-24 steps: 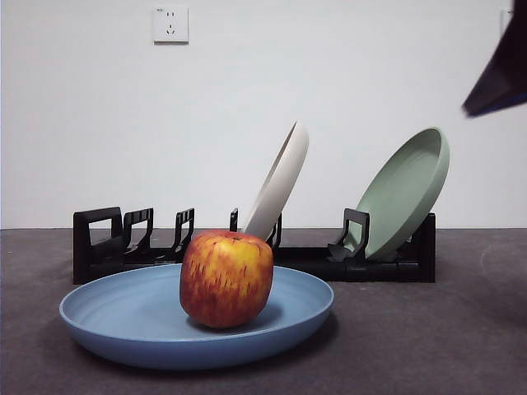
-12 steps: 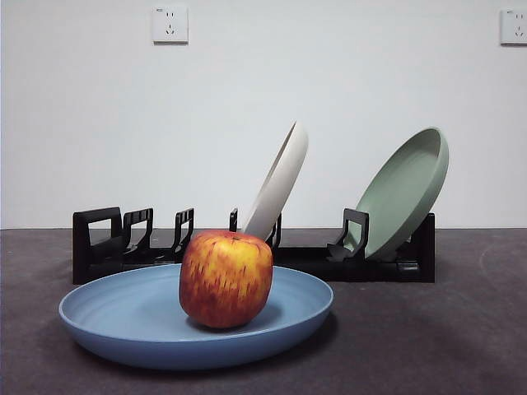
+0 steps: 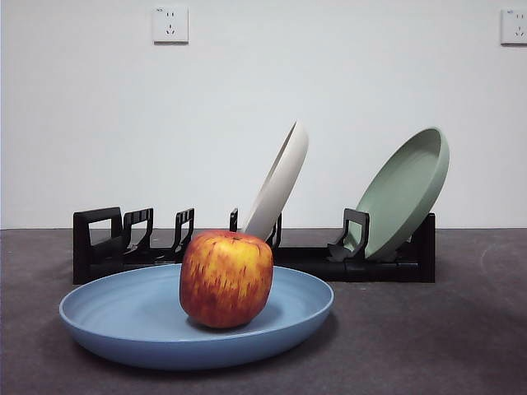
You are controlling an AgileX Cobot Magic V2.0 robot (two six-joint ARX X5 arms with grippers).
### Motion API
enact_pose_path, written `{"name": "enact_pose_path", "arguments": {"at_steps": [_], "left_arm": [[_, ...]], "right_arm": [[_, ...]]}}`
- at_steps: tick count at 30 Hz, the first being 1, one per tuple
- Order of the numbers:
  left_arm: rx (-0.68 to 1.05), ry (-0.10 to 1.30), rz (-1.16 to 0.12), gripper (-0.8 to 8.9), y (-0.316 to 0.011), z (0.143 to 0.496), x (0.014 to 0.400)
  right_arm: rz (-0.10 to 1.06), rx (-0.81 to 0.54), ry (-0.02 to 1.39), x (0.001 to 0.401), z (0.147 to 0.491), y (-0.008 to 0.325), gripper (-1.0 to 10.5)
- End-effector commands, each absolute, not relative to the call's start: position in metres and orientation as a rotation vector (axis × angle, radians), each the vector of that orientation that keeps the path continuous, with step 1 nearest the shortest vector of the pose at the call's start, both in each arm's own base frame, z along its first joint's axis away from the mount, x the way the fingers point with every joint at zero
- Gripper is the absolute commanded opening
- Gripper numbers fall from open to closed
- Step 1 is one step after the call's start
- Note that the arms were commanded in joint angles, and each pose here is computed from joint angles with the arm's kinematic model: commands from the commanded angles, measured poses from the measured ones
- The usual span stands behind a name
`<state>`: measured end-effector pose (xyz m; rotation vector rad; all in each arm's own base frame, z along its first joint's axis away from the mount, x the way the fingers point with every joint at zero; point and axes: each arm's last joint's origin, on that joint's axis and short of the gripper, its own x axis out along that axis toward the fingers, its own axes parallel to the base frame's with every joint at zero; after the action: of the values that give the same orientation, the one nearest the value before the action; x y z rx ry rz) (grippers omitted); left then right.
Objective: Take the blue plate from the plate rack,put the plate on the table,take the apple from the table,put the apple in the plate
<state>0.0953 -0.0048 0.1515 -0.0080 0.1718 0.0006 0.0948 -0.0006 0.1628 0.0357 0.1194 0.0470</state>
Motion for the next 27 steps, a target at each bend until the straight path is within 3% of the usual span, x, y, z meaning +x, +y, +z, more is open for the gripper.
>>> {"name": "enact_pose_path", "arguments": {"at_steps": [1, 27], "left_arm": [[-0.017, 0.177, 0.006, -0.01, -0.0046, 0.1475, 0.0959], [-0.017, 0.177, 0.006, -0.01, -0.0046, 0.1475, 0.0959]], "right_arm": [[0.047, 0.101, 0.152, 0.0963, 0.1504, -0.0005, 0.0], [0.054, 0.114, 0.191, 0.0964, 0.147, 0.0015, 0.0]]}}
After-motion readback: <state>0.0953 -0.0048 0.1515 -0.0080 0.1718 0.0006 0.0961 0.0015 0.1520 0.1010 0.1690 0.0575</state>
